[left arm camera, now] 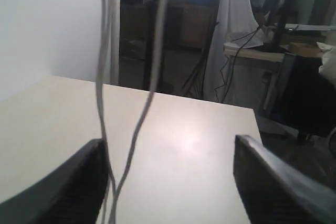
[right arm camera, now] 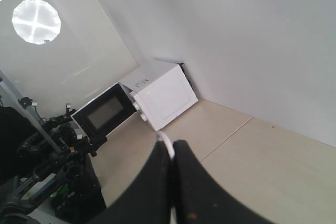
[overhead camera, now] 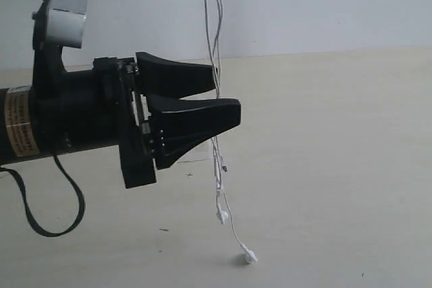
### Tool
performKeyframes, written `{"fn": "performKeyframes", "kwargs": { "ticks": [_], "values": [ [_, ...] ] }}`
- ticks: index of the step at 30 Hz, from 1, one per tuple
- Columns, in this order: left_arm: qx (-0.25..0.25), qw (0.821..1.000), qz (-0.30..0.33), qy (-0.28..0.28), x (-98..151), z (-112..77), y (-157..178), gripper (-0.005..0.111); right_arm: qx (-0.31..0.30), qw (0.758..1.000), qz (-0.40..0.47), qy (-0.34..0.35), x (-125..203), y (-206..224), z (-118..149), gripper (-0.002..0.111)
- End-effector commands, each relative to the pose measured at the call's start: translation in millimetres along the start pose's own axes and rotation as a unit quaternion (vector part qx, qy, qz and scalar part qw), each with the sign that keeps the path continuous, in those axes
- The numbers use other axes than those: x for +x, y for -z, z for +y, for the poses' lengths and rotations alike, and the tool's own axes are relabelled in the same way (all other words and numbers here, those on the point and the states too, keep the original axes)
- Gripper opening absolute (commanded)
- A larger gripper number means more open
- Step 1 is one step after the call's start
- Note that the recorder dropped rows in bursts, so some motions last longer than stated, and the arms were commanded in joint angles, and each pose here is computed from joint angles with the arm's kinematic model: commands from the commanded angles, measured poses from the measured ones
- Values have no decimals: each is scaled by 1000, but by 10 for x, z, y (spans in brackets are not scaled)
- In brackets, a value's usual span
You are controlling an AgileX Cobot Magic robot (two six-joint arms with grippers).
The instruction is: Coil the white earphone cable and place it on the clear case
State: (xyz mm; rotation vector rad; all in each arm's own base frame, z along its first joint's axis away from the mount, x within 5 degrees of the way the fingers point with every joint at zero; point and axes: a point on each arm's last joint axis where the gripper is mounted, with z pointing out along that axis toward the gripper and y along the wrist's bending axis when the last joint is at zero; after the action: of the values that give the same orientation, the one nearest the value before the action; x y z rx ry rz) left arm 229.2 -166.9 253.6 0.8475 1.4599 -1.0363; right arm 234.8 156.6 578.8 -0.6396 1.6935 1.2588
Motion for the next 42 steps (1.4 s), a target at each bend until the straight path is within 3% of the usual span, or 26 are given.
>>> {"fn": "performKeyframes", "kwargs": {
  "ticks": [1,16,17,20,21,26,29,31,34,37,42],
  "values": [
    [-34,999,9,5,-28,115,-127,66,-3,1000,-9,2,-25,24,23,0],
    [-50,999,6,14,-29,208,-189,62,0,1000,-16,3,-37,24,18,0],
    [-48,999,4,14,-52,211,-199,56,0,1000,-16,3,-38,24,18,0],
    [-45,999,-2,5,-112,222,-221,9,-1,1000,-17,5,-38,24,20,0],
    [-45,999,-2,0,-121,224,-225,1,-2,1000,-17,8,-40,31,30,0],
    [-45,998,36,14,-51,226,-220,0,6,999,-3,53,-11,158,178,0],
    [-71,995,55,33,-68,239,-185,0,82,990,39,110,68,355,257,0],
    [-70,996,49,36,-142,194,-153,0,179,971,44,153,67,526,234,0],
    [-65,997,41,19,-301,86,-74,0,279,950,31,136,94,769,248,0],
    [-115,993,37,5,-488,30,66,0,329,933,23,142,139,954,309,0],
    [-248,967,40,-36,-778,-30,409,0,356,922,31,148,313,1156,408,0]
  ]
}}
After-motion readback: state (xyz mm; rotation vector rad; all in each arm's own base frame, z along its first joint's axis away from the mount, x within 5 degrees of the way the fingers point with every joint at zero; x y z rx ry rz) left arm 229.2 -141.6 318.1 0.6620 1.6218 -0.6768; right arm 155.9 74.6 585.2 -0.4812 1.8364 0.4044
